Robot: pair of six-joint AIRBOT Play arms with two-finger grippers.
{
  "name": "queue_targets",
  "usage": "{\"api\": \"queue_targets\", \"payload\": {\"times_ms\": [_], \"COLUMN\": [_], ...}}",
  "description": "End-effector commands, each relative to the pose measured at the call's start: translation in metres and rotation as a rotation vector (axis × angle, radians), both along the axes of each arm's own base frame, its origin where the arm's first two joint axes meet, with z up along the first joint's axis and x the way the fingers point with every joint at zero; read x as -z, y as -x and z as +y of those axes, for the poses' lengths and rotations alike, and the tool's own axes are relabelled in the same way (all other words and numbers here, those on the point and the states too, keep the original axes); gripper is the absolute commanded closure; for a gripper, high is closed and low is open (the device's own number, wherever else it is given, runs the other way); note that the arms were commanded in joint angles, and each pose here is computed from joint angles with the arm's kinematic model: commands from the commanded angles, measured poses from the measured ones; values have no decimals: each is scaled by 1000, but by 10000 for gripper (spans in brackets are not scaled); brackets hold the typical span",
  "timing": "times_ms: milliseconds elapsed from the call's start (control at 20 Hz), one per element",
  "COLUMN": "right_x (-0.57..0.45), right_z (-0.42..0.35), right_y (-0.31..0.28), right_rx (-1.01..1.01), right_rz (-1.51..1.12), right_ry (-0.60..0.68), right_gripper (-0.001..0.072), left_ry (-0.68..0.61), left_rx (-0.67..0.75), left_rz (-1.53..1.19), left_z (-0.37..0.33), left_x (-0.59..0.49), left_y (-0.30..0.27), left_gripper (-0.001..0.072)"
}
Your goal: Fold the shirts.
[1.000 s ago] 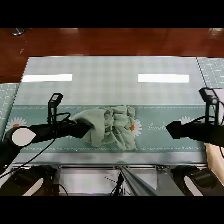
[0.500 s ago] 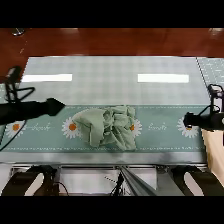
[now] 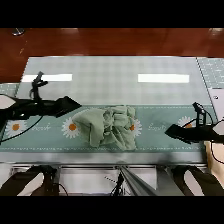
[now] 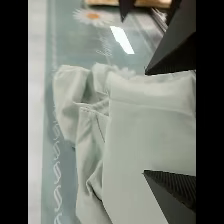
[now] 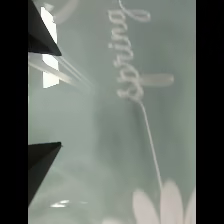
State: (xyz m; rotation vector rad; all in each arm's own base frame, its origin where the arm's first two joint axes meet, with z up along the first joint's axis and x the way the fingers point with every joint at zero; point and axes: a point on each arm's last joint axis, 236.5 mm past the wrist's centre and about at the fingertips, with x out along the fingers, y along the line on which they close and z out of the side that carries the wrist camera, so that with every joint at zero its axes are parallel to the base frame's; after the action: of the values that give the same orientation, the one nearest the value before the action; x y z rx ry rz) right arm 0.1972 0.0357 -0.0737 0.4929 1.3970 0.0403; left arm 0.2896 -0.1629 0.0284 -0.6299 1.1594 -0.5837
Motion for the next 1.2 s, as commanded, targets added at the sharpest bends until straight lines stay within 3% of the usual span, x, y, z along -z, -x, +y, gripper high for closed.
{"api": "queue_targets", "payload": {"times_ms": [0,100,150,200,700,850,1150], "right_x": [0,0,-1,0,6,26,33], "right_z": [32,47,55,63,182,187,215], "right_y": [1,2,4,9,56,52,30], "right_rx": [-62,-102,-124,-152,-428,-389,-283], "right_rz": [-11,-16,-12,-5,24,71,45], "right_ry": [-54,-56,-58,-60,-197,-193,-306], "right_gripper": [92,91,91,91,92,92,92], "left_ry": [-54,-41,-41,-56,-80,-76,-78], "left_rx": [241,341,374,397,375,383,325], "left_rz": [78,142,164,176,183,194,227], "left_z": [-35,-55,-60,-58,-32,-32,-35], "left_x": [35,41,45,48,38,38,41], "left_y": [17,25,25,23,4,7,3], "left_gripper": [8,12,229,675,682,682,682]}}
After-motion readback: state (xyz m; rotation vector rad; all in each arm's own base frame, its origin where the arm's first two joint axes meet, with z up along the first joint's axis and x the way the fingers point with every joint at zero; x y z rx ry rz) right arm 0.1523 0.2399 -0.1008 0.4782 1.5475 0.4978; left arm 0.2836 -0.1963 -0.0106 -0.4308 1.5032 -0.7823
